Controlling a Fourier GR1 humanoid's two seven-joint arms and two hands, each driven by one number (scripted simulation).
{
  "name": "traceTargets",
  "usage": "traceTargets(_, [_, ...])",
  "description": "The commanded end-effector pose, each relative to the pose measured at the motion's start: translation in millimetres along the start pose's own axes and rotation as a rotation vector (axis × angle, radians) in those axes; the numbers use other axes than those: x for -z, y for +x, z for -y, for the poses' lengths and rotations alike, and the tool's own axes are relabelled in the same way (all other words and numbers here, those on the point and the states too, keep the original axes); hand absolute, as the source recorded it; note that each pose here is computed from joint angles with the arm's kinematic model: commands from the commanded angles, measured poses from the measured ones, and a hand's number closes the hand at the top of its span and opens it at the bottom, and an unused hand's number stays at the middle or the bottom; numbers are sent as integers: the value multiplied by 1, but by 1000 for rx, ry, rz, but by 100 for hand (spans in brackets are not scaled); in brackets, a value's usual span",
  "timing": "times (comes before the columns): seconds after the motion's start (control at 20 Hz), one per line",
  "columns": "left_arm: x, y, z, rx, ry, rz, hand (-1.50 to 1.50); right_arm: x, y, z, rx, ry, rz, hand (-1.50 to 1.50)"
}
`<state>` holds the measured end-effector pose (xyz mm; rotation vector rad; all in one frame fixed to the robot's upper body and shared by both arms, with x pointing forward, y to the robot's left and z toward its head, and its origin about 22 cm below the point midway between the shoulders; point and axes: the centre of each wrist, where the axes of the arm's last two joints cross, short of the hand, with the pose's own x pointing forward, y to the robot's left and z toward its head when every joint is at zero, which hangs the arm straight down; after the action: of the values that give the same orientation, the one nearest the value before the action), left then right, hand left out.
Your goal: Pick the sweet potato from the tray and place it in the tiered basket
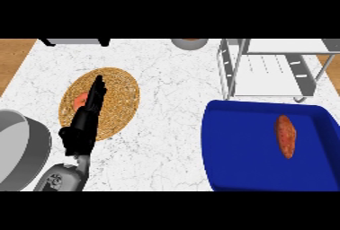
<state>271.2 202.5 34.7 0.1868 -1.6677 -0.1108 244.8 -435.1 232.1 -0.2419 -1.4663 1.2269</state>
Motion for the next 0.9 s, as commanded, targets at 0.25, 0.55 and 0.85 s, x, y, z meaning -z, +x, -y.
traceTargets(0.25, [12,4,-11,0,2,6,0,12,-24,-21,-71,147,-1,-150])
traceTargets(0.55, [3,-1,-5,7,-19,-14,0,16,-21,-40,-143,205,-78,-150])
traceTargets(0.85, [-1,3,-10,-2,8,-1,0,17,-33,-47,-217,177,-112,-150])
